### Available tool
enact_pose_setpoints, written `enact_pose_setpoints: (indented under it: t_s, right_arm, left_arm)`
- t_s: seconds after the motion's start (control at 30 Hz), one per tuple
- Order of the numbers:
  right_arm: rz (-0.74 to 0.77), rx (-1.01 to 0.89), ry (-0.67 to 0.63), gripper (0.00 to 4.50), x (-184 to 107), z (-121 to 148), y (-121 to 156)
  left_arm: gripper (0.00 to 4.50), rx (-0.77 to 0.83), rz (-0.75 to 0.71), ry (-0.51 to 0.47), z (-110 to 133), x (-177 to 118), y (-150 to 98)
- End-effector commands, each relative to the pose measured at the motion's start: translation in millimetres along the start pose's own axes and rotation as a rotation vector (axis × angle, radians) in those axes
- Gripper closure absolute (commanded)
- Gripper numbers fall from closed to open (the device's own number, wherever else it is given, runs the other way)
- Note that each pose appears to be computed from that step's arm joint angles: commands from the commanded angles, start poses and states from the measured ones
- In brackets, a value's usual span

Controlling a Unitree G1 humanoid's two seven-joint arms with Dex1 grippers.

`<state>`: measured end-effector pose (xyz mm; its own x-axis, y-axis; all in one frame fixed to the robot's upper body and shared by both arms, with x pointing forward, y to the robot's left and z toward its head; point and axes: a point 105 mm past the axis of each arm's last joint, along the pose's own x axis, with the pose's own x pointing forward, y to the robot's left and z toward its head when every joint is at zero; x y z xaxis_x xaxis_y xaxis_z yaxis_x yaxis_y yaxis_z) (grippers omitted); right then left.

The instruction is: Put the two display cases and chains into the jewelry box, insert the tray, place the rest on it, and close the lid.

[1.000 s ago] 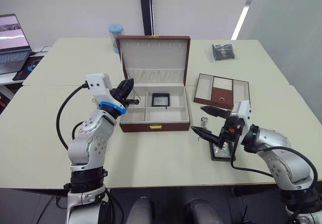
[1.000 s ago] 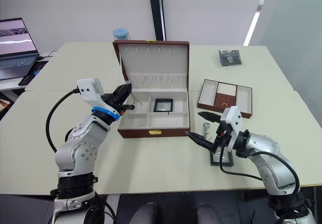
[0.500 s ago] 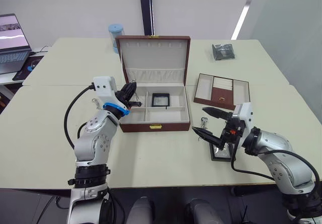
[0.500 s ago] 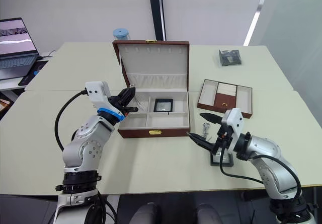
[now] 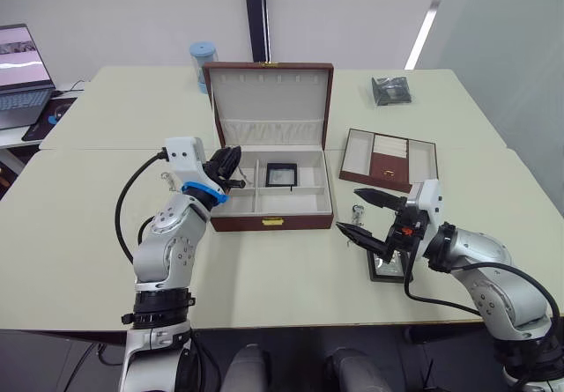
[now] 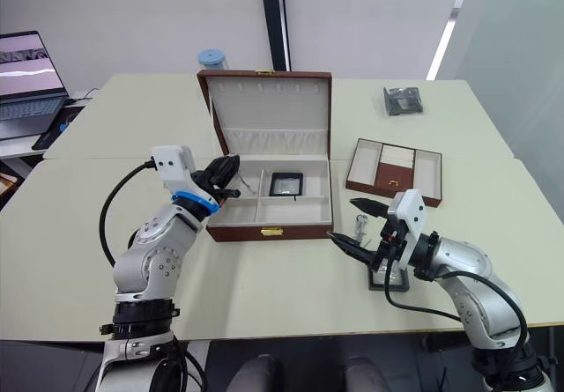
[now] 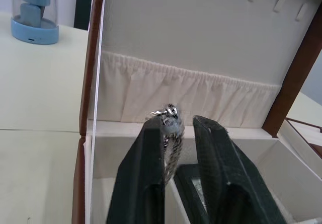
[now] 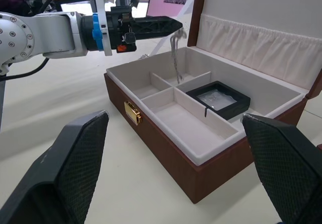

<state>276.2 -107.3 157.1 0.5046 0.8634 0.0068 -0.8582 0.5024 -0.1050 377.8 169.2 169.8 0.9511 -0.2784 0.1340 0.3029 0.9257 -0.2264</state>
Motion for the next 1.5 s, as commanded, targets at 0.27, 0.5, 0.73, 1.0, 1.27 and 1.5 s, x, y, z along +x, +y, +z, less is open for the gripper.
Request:
enact_pose_setpoints:
  t_s: [0.27,0.5,0.73,1.0,1.27,1.5]
  right_arm:
    - [0.006,-0.032,-0.04,0.0,0.4,15.4,2.9]
    - [-0.026,-0.038,-0.026,0.0,-7.8,17.0,-8.5]
    - [-0.065,-0.082,0.058,0.0,-35.4,15.0,-31.2]
    - [-0.175,-0.142,0.165,0.0,-73.4,8.0,-65.0]
    - [-0.273,-0.147,0.236,0.0,-111.1,1.6,-88.8]
    - [-0.312,-0.14,0.297,0.0,-129.1,-9.4,-97.1]
  left_arm:
    - [0.04,0.005,-0.052,-0.029,8.2,-3.1,-8.1]
    - [0.04,0.031,-0.175,-0.001,21.5,-19.8,-6.3]
    - [0.04,0.153,-0.34,0.197,31.5,-60.4,13.8]
    - [0.04,0.391,-0.226,0.457,28.9,-114.6,77.7]
    - [0.04,0.492,-0.049,0.519,41.6,-148.1,126.5]
    - [0.04,0.51,0.057,0.582,38.7,-174.1,158.2]
